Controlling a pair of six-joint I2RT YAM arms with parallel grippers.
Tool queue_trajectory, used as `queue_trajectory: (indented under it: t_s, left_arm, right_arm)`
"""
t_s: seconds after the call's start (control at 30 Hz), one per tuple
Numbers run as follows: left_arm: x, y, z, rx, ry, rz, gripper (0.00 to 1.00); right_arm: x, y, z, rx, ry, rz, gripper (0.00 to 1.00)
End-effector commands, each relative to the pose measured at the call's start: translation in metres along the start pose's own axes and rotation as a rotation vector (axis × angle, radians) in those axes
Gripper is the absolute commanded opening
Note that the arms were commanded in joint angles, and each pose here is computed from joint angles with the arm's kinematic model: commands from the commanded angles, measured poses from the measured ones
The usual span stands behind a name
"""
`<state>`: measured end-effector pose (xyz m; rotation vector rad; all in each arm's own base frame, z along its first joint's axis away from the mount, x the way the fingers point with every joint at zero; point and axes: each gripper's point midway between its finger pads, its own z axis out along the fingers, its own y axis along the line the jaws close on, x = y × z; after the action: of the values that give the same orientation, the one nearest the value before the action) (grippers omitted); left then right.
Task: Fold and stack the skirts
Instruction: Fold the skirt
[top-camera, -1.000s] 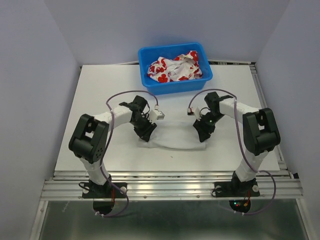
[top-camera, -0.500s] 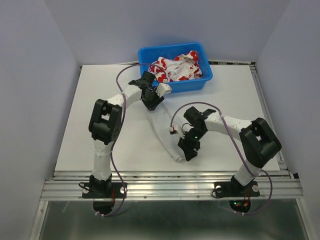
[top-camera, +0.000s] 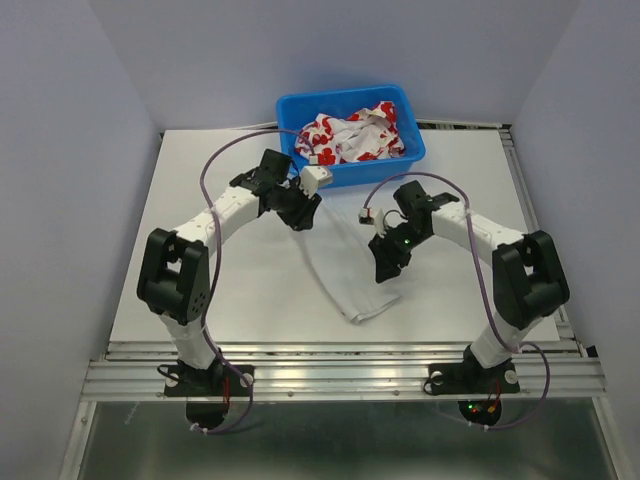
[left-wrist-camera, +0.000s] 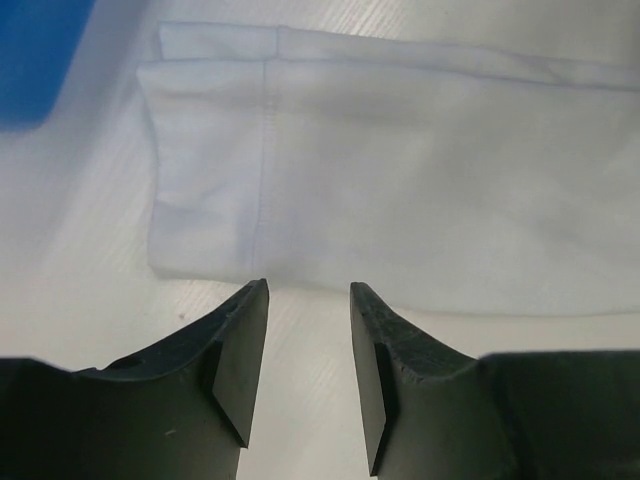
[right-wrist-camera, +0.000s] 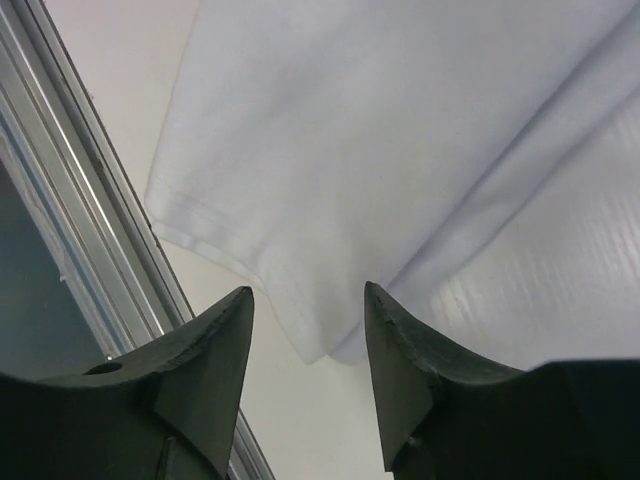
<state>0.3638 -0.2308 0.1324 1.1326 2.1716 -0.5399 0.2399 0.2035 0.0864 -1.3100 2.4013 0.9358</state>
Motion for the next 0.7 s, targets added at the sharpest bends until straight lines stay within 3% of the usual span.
queue_trajectory:
  t_s: [0.0,0.13,0.23,0.37,0.43,0.5,0.67]
  left_arm:
    - [0.035,-0.01,0.035,0.078,0.057,-0.123,0.48]
    - [0.043,0.006,0.063,0.058,0.079,-0.122,0.45]
    - [0.037,0.024,0.082,0.036,0.092,-0.101,0.43]
    - [0.012,0.051,0.099,-0.011,0.074,-0.059,0.4]
    - [-0.006,0.063,0.098,-0.04,0.057,-0.033,0.4]
    - [-0.009,0.061,0.088,-0.035,0.062,-0.017,0.42]
    - [-0.019,0.021,0.013,-0.024,-0.047,0.143,0.5]
  right_arm:
    - [0.012,-0.001,0.027,-0.072,0.032,0.04,0.5]
    - [0.035,-0.008,0.049,-0.091,0.081,0.133,0.38]
    - [0.043,0.0,0.056,-0.143,0.089,0.176,0.23]
    - [0.033,0.003,0.055,-0.151,0.063,0.235,0.18]
    - [0.026,0.011,0.054,-0.193,0.042,0.263,0.19]
    - [0.024,0.016,0.051,-0.212,0.04,0.278,0.3]
    - [-0.001,0.03,0.022,-0.19,-0.043,0.261,0.48]
